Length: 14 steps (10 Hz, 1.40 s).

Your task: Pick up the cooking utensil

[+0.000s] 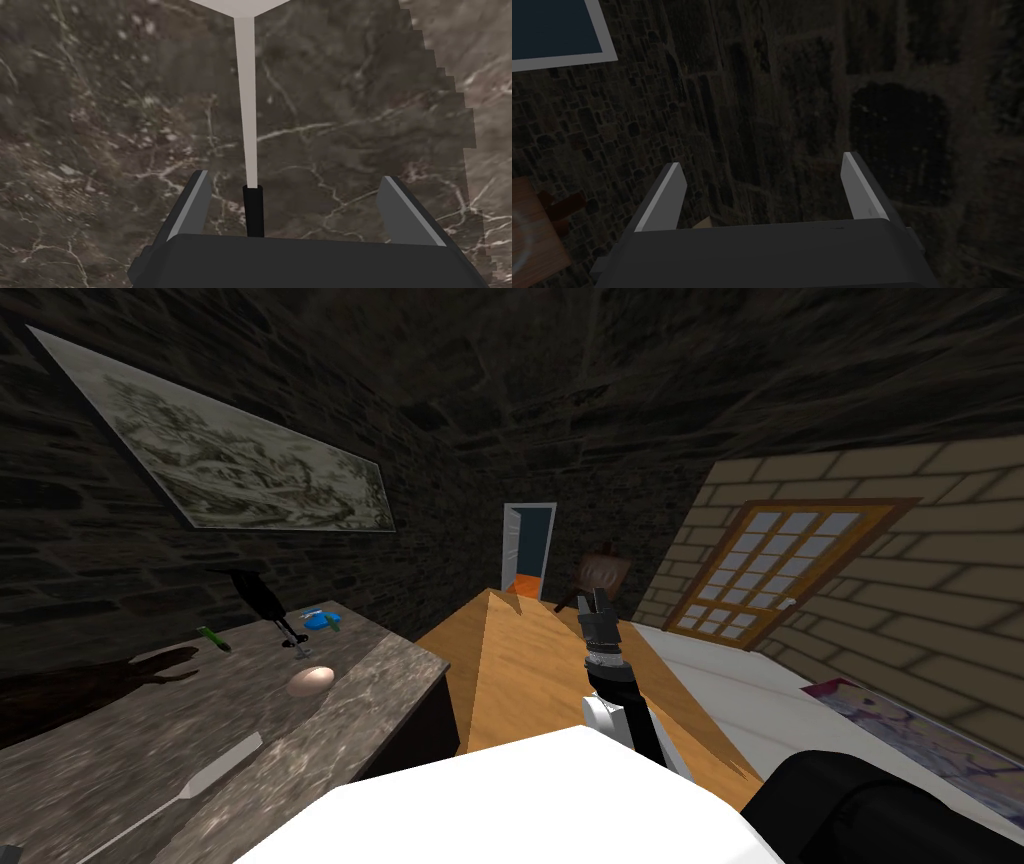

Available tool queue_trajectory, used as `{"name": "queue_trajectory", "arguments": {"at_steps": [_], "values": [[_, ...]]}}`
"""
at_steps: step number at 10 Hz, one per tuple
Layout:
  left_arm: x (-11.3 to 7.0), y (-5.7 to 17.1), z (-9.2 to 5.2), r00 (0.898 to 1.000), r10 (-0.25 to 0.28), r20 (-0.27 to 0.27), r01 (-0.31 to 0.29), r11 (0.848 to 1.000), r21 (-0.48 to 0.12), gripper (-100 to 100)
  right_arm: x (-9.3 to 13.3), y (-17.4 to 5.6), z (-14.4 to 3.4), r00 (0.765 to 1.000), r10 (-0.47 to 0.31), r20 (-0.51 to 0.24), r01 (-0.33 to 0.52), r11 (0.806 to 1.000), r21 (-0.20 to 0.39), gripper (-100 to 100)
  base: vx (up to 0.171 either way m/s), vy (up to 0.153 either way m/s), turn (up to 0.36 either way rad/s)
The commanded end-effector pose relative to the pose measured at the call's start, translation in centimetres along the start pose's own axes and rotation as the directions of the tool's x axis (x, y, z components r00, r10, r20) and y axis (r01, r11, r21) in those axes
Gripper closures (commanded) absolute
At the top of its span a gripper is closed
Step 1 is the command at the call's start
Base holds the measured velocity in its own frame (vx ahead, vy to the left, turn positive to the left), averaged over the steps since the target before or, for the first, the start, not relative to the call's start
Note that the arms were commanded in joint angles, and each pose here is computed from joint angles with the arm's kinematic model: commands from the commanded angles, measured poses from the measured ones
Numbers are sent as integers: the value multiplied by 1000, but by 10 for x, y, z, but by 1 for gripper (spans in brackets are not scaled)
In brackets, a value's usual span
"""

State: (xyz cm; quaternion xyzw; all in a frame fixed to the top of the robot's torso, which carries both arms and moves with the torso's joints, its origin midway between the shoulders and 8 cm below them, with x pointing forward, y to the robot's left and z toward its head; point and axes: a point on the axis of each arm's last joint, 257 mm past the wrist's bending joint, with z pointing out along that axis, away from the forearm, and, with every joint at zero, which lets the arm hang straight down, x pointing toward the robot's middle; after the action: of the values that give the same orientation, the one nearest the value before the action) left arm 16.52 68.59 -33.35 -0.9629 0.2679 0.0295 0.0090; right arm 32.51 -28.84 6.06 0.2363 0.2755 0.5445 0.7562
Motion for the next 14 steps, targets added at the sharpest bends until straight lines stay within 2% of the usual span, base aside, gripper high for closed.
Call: {"name": "queue_trajectory", "arguments": {"at_steps": [1, 5, 7, 8, 9, 10, 14], "values": [[0, 0, 0, 1000, 0, 0, 0, 1000, 0, -100, 0, 0, 0, 1000, 0, 0, 0, 1000, 0, 0, 6, -6, 20], [0, 0, 0, 1000, 0, 0, 0, 1000, 0, -100, 0, 0, 0, 1000, 0, 0, 0, 1000, 0, 0, -3, 3, -10], [4, 4, 19, 1000, 2, -1, -2, 1000, 2, -100, 0, 0, 0, 1000, 0, 0, 0, 1000, 0, 0, -3, 3, -11], [5, 6, 24, 1000, 3, -1, -3, 1000, 2, -100, 0, 0, 0, 1000, 0, 0, 0, 1000, 0, 0, -5, 5, -15], [5, 5, 19, 1000, 2, -1, -2, 1000, 0, -100, 0, 0, 0, 1000, 0, 0, 0, 1000, 0, 0, 0, 0, 0], [5, 5, 20, 1000, 2, -1, -2, 1000, 2, 100, 0, 0, 0, 1000, 0, 0, 0, 1000, 0, 0, 0, 0, 0], [5, 5, 20, 1000, 1, -2, -1, 1000, 3, 100, 0, 0, 0, 1000, 0, 0, 0, 1000, 0, 0, -1, -1, 1]]}}
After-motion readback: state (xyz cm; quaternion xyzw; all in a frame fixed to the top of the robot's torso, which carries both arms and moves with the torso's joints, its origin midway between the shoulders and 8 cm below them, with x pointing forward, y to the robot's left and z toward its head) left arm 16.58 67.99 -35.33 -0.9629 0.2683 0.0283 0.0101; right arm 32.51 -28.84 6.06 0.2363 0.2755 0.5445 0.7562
